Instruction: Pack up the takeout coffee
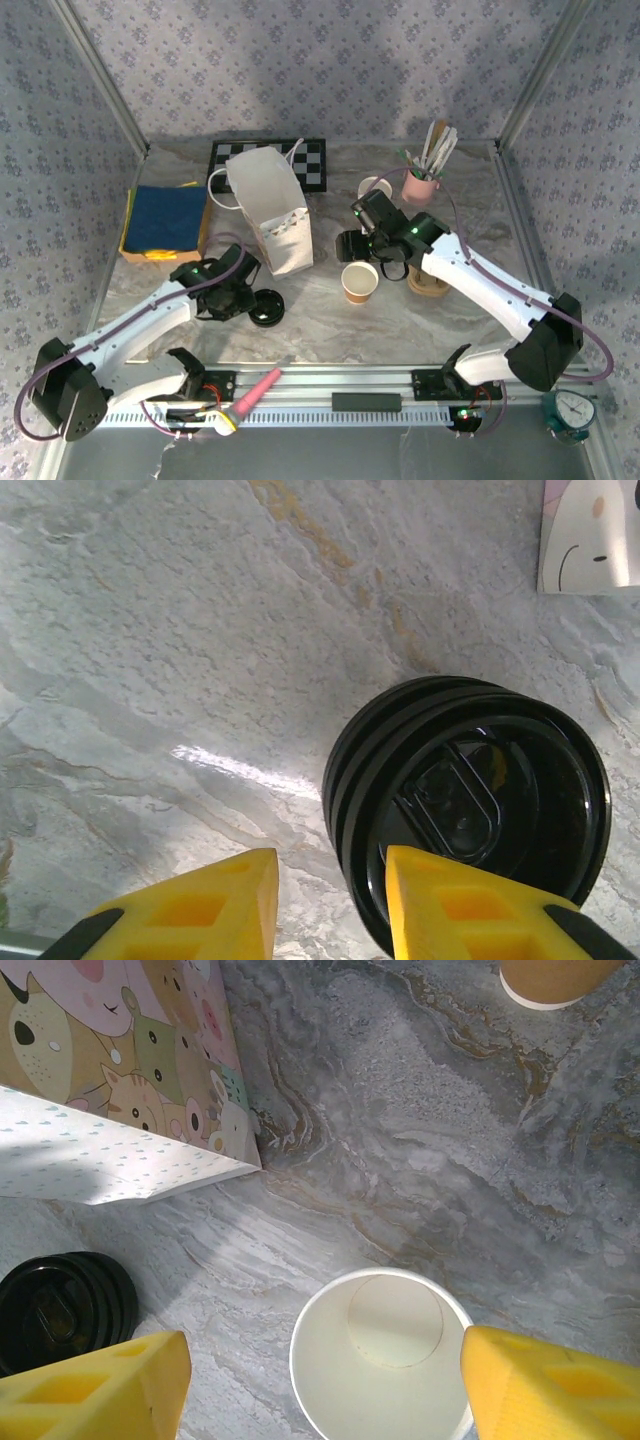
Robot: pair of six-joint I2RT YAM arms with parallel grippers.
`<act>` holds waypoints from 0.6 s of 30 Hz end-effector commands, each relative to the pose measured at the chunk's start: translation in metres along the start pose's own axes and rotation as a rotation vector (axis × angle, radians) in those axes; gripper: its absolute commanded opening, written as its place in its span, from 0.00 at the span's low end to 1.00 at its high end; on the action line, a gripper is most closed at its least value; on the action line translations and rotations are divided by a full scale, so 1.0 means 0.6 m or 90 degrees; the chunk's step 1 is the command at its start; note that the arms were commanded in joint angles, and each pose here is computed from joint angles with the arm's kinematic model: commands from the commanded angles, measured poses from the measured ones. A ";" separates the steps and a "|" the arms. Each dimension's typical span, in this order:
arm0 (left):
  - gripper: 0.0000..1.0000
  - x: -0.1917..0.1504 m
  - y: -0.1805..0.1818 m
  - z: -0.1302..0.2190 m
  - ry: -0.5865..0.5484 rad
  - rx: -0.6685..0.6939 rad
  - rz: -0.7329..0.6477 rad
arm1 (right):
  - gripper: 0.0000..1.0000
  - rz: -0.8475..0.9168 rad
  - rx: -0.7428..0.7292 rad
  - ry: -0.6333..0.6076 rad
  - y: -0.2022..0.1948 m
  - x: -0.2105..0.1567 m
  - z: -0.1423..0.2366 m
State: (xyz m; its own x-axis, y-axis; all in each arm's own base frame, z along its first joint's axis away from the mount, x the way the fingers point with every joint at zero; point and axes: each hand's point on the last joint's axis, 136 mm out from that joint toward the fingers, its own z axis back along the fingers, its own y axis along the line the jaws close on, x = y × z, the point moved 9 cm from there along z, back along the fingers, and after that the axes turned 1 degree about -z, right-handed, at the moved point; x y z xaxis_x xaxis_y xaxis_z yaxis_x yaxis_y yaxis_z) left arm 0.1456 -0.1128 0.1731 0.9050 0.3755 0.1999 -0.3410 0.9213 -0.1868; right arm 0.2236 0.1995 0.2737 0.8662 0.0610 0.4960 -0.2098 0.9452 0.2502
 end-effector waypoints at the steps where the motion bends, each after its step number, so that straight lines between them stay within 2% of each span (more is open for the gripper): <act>1: 0.33 0.000 -0.009 -0.007 0.020 -0.015 -0.014 | 0.73 -0.002 -0.013 -0.016 0.002 0.006 0.008; 5: 0.33 -0.003 -0.010 -0.012 0.027 -0.030 -0.014 | 0.73 -0.006 -0.020 -0.010 -0.002 0.002 0.003; 15: 0.26 -0.011 -0.004 -0.033 0.049 -0.016 -0.021 | 0.74 -0.013 -0.023 -0.004 -0.006 0.003 -0.004; 18: 0.18 -0.011 -0.005 -0.033 0.050 -0.013 -0.024 | 0.74 -0.013 -0.025 -0.003 -0.007 0.002 -0.004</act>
State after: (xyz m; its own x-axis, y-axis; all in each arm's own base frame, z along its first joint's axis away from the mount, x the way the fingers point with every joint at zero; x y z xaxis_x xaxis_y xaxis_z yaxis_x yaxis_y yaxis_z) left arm 0.1459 -0.1202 0.1559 0.9294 0.3409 0.1412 -0.3086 0.9279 -0.2090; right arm 0.2249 0.1982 0.2734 0.8635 0.0564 0.5012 -0.2016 0.9495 0.2405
